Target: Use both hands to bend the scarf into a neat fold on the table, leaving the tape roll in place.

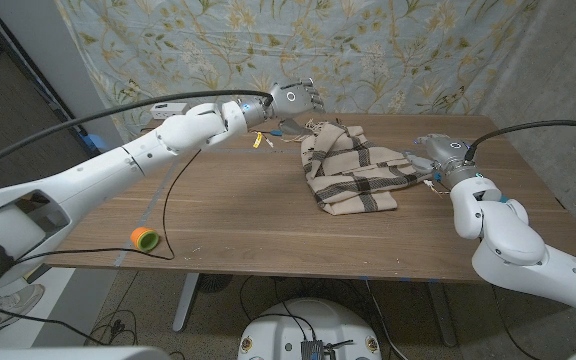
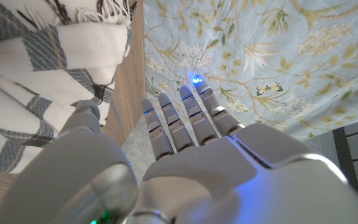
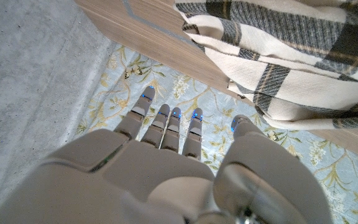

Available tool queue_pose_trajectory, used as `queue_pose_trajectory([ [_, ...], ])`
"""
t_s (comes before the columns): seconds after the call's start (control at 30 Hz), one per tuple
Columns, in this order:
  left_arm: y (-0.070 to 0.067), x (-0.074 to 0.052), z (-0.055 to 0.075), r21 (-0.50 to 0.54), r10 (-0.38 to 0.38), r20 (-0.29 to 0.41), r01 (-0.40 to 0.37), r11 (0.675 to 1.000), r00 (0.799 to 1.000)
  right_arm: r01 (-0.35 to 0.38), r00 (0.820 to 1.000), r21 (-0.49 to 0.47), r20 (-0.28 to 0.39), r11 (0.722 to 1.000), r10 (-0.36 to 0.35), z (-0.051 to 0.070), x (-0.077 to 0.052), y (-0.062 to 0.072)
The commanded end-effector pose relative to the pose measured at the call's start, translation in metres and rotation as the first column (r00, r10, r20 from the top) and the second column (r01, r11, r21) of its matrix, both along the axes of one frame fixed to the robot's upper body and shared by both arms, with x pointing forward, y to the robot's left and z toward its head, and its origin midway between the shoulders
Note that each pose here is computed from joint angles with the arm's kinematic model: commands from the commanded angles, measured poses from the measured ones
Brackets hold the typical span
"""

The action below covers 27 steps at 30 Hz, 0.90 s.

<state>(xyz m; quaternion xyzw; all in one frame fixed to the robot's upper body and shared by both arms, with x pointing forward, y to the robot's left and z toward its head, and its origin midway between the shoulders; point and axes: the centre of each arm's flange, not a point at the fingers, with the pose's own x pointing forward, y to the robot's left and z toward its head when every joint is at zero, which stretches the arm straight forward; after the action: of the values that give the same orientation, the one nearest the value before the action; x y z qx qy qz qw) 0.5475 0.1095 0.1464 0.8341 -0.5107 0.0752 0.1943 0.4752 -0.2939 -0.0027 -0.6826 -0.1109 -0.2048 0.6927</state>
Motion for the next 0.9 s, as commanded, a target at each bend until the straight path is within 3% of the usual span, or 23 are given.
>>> queue_pose_trajectory([
  [0.03, -0.008, 0.003, -0.006, 0.143, 0.128, 0.005, -0.127, 0.982, 0.992, -0.017, 1.000, 0.020, 0.005, 1.000, 0.017, -0.005, 0.006, 0.001],
  [0.33, -0.021, 0.011, -0.027, 0.284, 0.089, 0.106, -0.116, 0.952, 0.990, -0.030, 0.999, 0.029, 0.021, 0.999, 0.029, -0.006, 0.006, -0.004],
  [0.9, -0.038, 0.034, -0.064, 0.456, 0.125, 0.108, -0.160, 0.875, 0.986, -0.047, 0.998, 0.044, 0.032, 0.998, 0.046, -0.008, 0.010, -0.016],
])
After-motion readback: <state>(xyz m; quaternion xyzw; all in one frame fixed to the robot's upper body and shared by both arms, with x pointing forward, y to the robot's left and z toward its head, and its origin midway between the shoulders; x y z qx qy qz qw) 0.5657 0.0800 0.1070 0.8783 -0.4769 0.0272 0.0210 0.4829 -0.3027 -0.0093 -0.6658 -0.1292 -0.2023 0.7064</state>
